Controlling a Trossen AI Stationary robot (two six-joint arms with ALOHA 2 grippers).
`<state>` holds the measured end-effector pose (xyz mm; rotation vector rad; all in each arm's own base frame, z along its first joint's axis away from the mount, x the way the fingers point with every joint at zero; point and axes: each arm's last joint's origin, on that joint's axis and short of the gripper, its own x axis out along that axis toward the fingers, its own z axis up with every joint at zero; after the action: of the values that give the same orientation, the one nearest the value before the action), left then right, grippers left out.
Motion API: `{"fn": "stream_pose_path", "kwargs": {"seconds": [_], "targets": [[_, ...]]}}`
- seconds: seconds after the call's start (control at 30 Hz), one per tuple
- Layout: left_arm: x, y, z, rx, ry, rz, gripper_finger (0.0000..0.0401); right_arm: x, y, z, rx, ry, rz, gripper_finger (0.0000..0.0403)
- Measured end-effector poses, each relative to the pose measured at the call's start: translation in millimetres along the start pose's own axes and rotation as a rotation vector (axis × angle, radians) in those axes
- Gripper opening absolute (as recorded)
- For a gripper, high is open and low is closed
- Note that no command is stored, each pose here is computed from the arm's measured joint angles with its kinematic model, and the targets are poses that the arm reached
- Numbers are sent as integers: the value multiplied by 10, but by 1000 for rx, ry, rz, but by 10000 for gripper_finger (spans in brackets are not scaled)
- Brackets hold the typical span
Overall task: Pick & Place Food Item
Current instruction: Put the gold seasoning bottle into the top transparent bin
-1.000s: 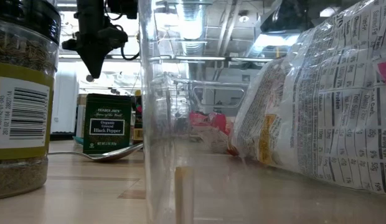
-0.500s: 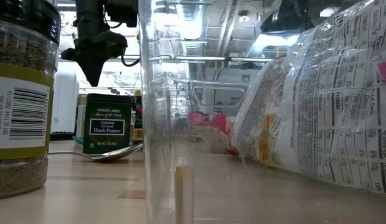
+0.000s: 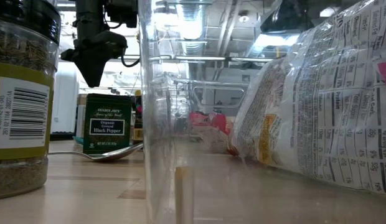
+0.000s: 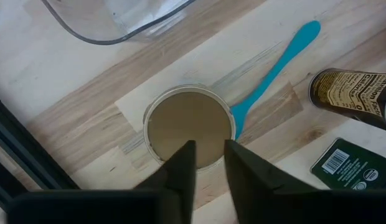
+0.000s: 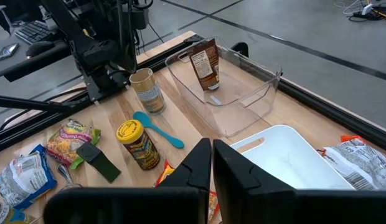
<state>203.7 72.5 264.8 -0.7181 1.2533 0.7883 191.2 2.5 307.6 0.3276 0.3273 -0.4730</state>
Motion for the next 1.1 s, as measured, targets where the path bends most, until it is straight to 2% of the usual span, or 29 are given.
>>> {"fn": "stream_pose_path", "kwargs": {"seconds": [0.37, 0.6, 0.8, 1.1], "targets": [[0, 0, 0, 0, 0, 1, 261, 0, 0, 0, 2, 0, 0, 11], [0, 8, 15, 1, -37, 37, 342, 0, 0, 0, 2, 0, 0, 11], [-2, -5, 47, -2, -85, 43, 369, 0, 0, -1, 1, 0, 0, 11], [-2, -6, 48, -4, -86, 42, 368, 0, 0, 0, 2, 0, 0, 11]]}}
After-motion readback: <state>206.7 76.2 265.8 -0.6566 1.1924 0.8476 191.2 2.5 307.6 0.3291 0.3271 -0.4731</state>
